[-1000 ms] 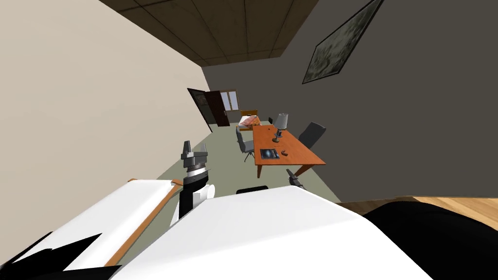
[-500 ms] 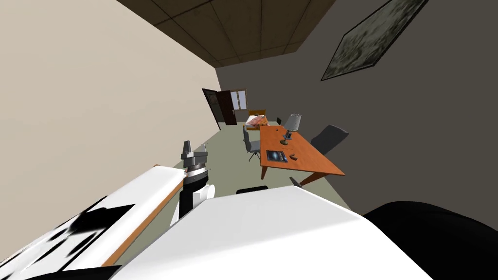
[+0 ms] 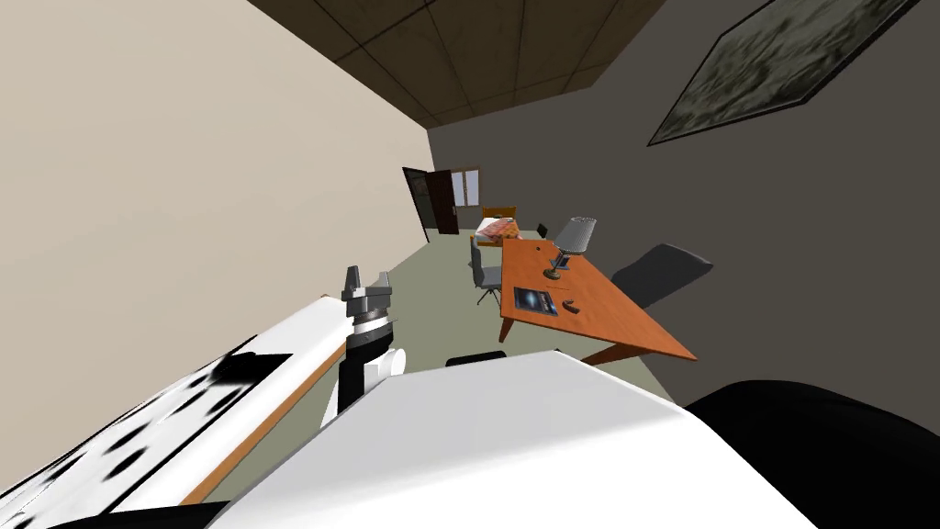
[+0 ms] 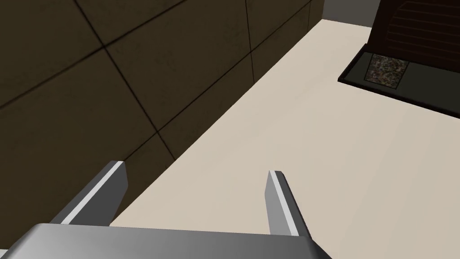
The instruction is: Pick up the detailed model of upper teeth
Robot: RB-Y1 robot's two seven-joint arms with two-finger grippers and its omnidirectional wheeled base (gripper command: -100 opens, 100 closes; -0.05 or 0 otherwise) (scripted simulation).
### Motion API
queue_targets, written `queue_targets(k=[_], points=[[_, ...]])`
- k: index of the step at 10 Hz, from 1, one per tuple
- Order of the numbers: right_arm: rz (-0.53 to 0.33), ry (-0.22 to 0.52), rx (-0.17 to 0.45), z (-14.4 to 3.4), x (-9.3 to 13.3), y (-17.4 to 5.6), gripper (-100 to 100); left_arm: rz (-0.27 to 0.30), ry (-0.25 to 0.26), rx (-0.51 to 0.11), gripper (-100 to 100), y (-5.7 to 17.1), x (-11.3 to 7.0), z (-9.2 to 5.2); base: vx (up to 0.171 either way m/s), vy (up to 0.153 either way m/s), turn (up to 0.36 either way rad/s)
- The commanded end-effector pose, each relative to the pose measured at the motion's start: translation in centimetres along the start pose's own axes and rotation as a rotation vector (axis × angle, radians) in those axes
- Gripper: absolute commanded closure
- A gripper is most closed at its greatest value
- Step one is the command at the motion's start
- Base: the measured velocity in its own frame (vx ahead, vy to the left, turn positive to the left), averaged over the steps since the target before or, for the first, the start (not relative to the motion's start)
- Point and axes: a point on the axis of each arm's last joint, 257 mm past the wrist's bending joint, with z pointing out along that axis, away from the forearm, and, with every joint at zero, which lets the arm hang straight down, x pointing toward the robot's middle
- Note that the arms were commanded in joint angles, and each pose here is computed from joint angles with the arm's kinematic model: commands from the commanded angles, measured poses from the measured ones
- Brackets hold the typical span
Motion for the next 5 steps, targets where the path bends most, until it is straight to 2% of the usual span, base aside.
queue_targets(k=[1,4,5], points=[[-0.053,0.022,0.074,-1.5,-0.4,-3.3,-100,0.0,0.0,0.0,0,0.0,0.0,0.0,0.028,0.015,0.357],[-0.103,0.041,0.159,-3.1,-1.0,-7.0,-100,0.0,0.0,0.0,0,0.0,0.0,0.0,0.031,0.001,0.204],[-0.104,0.041,0.166,-3.3,-1.0,-7.3,-100,0.0,0.0,0.0,0,0.0,0.0,0.0,0.012,0.003,-0.034]])
